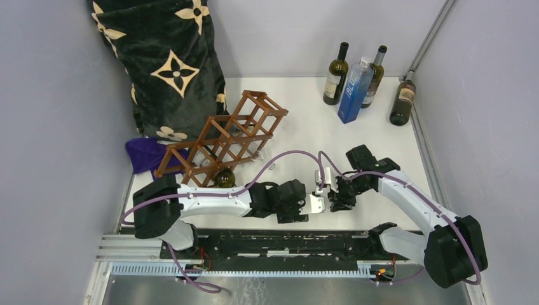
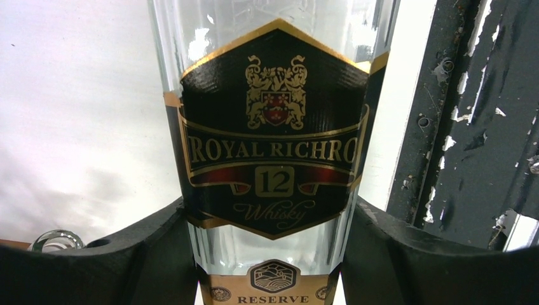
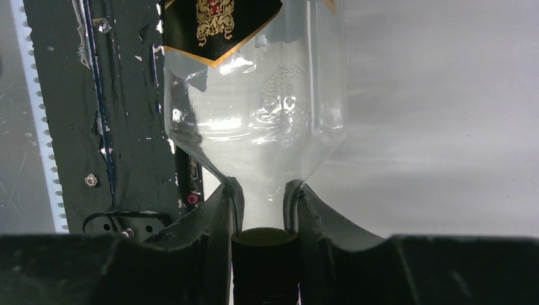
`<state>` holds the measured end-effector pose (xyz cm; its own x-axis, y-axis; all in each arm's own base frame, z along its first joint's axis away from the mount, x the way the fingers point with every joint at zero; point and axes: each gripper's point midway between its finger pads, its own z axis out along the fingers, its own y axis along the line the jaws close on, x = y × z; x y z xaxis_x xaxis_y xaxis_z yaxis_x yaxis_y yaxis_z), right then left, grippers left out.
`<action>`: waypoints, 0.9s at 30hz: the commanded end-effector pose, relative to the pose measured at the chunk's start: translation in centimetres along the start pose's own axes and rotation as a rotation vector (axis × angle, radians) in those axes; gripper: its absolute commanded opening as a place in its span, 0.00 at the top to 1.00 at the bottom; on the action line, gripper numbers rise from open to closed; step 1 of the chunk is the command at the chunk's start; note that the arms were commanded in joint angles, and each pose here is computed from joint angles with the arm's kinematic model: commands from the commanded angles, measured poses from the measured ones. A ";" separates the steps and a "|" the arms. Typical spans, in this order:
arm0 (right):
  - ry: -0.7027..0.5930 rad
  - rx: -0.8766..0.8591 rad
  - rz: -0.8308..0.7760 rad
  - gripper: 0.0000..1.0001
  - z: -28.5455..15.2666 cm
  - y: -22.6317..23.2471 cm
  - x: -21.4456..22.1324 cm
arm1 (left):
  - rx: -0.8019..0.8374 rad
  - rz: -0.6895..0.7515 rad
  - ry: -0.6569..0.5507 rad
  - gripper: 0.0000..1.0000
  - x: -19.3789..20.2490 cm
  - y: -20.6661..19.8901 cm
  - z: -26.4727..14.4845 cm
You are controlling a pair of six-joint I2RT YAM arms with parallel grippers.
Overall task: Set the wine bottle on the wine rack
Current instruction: Pick up the wine bottle from the center of the board.
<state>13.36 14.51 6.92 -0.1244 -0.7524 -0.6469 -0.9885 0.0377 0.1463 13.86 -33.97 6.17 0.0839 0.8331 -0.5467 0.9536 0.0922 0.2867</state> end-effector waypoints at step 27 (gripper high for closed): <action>-0.281 0.044 -0.041 1.00 -4.1 -1.2 -3.8 | -0.258 -0.206 -0.347 0.00 -6.4 5.7 -6.8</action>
<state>14.83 12.86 8.88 -0.1815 -0.6569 -0.7318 -0.9831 0.1031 0.1513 15.95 -34.23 12.09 0.0383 0.6828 -0.7296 0.8914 0.3067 0.3338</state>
